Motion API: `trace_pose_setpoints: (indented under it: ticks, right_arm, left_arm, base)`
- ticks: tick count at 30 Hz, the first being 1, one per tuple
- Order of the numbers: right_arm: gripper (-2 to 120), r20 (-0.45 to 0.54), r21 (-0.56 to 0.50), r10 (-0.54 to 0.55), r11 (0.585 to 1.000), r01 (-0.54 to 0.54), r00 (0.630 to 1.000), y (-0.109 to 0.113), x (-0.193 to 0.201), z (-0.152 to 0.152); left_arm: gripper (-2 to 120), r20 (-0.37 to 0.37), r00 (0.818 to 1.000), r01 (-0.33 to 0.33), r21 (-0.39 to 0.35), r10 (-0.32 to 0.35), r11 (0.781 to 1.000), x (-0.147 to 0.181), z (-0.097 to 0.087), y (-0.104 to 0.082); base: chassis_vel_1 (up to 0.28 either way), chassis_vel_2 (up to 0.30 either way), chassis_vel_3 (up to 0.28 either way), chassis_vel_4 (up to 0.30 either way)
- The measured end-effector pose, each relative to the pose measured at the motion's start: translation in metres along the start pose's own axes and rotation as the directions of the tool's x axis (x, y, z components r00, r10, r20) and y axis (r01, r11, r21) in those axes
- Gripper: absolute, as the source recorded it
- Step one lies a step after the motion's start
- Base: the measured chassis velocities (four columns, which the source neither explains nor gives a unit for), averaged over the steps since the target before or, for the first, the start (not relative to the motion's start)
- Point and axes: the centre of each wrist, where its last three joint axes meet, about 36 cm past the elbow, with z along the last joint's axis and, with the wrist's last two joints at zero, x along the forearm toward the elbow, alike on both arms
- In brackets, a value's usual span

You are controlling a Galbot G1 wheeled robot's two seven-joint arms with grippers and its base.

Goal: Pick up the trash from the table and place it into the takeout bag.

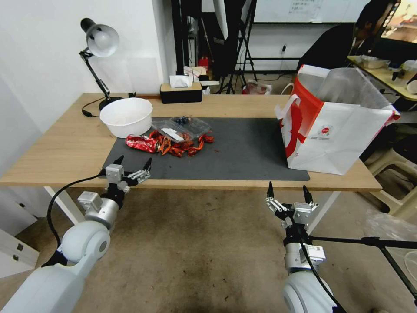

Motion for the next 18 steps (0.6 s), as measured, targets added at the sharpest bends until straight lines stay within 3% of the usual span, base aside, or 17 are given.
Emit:
trace_pose_setpoints:
  ticks: [3,9,10,13,14,17,18]
  right_arm:
    - [100,0.001,0.000,0.002,1.000,-0.002,1.000,0.000,0.000,0.000]
    - [100,0.000,0.002,0.010,1.000,-0.010,1.000,-0.001,0.000,0.000]
    - [100,0.000,0.002,0.010,1.000,-0.010,1.000,-0.001,0.000,0.000]
    - [100,0.000,0.001,0.012,1.000,-0.012,1.000,-0.001,0.000,0.000]
    - [100,0.000,0.001,0.012,1.000,-0.012,1.000,-0.001,0.000,0.000]
    - [100,0.002,-0.001,0.013,1.000,-0.013,1.000,0.001,-0.001,0.000]
    - [100,0.002,-0.001,0.013,1.000,-0.013,1.000,0.001,-0.001,0.000]
  left_arm:
    - [100,-0.018,1.000,0.018,0.037,-0.017,0.999,-0.010,-0.010,-0.003]
    - [99,-0.107,0.988,0.126,0.148,-0.111,0.981,-0.041,-0.057,-0.008]
    - [99,-0.107,0.988,0.126,0.148,-0.111,0.981,-0.041,-0.057,-0.008]
    - [99,-0.168,0.976,0.172,0.207,-0.138,0.963,-0.054,-0.083,-0.010]
    - [99,-0.168,0.976,0.172,0.207,-0.138,0.963,-0.054,-0.083,-0.010]
    - [99,-0.273,0.950,0.232,0.283,-0.153,0.931,-0.066,-0.111,-0.014]
    - [99,-0.273,0.950,0.232,0.283,-0.153,0.931,-0.066,-0.111,-0.014]
  base:
    - [0.000,0.000,0.000,0.000]
    - [0.000,0.000,0.000,0.000]
    - [0.000,0.000,0.000,0.000]
    - [0.000,0.000,0.000,0.000]
    - [0.000,0.000,0.000,0.000]
    - [0.000,0.000,0.000,0.000]
    - [0.000,0.000,0.000,0.000]
